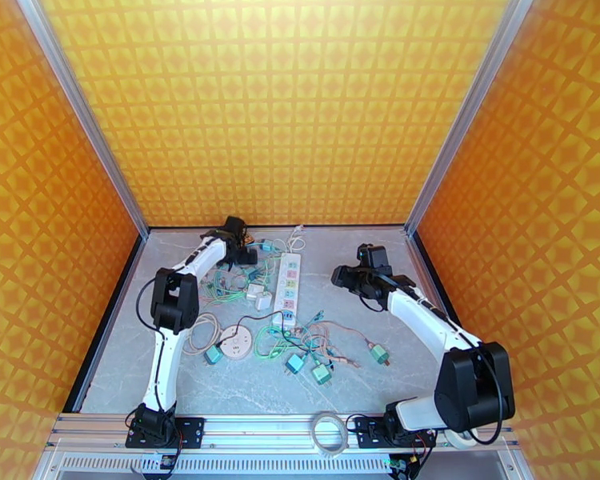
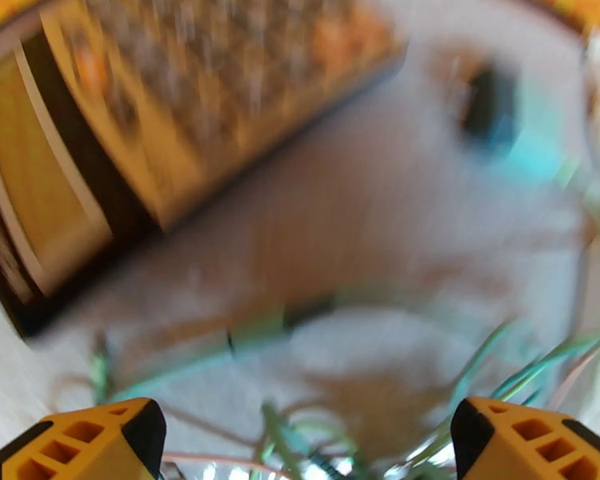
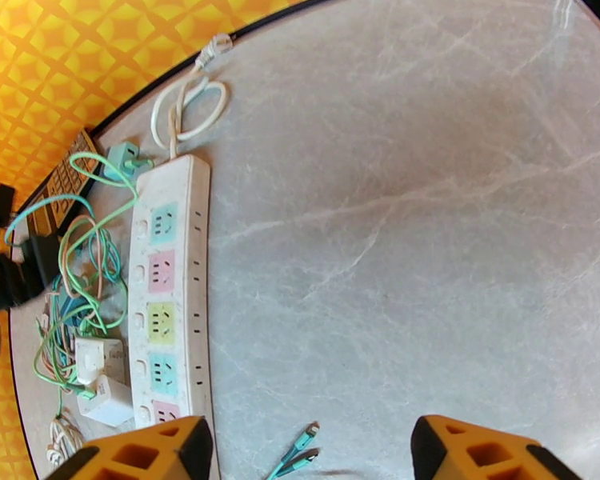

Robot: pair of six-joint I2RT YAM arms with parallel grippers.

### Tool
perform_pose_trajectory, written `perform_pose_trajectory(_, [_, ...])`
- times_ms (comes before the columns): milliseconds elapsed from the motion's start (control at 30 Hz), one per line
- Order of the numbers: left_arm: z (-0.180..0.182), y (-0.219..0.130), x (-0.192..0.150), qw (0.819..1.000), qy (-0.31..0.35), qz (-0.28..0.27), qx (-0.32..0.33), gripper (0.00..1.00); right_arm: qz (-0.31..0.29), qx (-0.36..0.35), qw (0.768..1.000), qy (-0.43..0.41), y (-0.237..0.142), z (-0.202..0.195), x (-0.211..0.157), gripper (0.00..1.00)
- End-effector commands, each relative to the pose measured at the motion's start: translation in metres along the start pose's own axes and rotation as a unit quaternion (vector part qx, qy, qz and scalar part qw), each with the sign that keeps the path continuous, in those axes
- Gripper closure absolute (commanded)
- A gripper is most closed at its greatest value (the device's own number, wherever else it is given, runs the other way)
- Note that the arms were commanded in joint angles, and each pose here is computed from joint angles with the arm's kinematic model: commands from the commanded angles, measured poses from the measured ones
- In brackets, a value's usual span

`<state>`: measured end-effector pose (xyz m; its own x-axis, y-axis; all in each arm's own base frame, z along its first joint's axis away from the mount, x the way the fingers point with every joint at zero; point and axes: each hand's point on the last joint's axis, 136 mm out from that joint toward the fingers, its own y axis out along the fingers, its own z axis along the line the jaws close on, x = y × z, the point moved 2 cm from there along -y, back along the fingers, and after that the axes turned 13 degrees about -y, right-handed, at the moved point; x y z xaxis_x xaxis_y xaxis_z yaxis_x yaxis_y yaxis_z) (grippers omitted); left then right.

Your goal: Pull the plug off the socket

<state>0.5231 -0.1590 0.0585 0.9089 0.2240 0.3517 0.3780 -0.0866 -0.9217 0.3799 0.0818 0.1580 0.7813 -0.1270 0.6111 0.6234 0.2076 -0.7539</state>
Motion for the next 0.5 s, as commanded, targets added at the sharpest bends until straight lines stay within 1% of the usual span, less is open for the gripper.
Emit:
perform_pose_trajectory(0, [-0.006,-0.023,-0.007,1.0,0.017,0.0,-0.014,0.01,-0.006,0.019,1.0,0.0,0.004,0.007,0.008,0.3])
perform_pose_trajectory(67, [-0.002,-0.022,-0.014,1.0,0.016,0.009,-0.008,0.0,-0.007,0.023,1.0,0.002,0.005,0.008,0.009,0.3])
perform_pose_trajectory(133, [-0.002,-0.03,-0.015,1.0,0.012,0.002,-0.013,0.0,-0.008,0.022,1.0,0.002,0.004,0.008,0.009,0.3])
perform_pose_trajectory(233, [-0.006,-0.058,-0.008,0.999,0.002,-0.03,-0.034,0.01,-0.008,0.018,1.0,-0.002,0.003,0.007,0.009,0.3])
perform_pose_trajectory(367, [-0.011,-0.11,0.006,0.995,-0.011,-0.076,-0.062,0.01,-0.012,0.009,1.0,-0.006,-0.001,0.004,0.009,0.3])
perform_pose_trajectory(467, [-0.009,-0.143,0.009,0.991,-0.02,-0.104,-0.077,0.01,-0.019,-0.002,1.0,-0.012,-0.004,0.001,0.012,0.28])
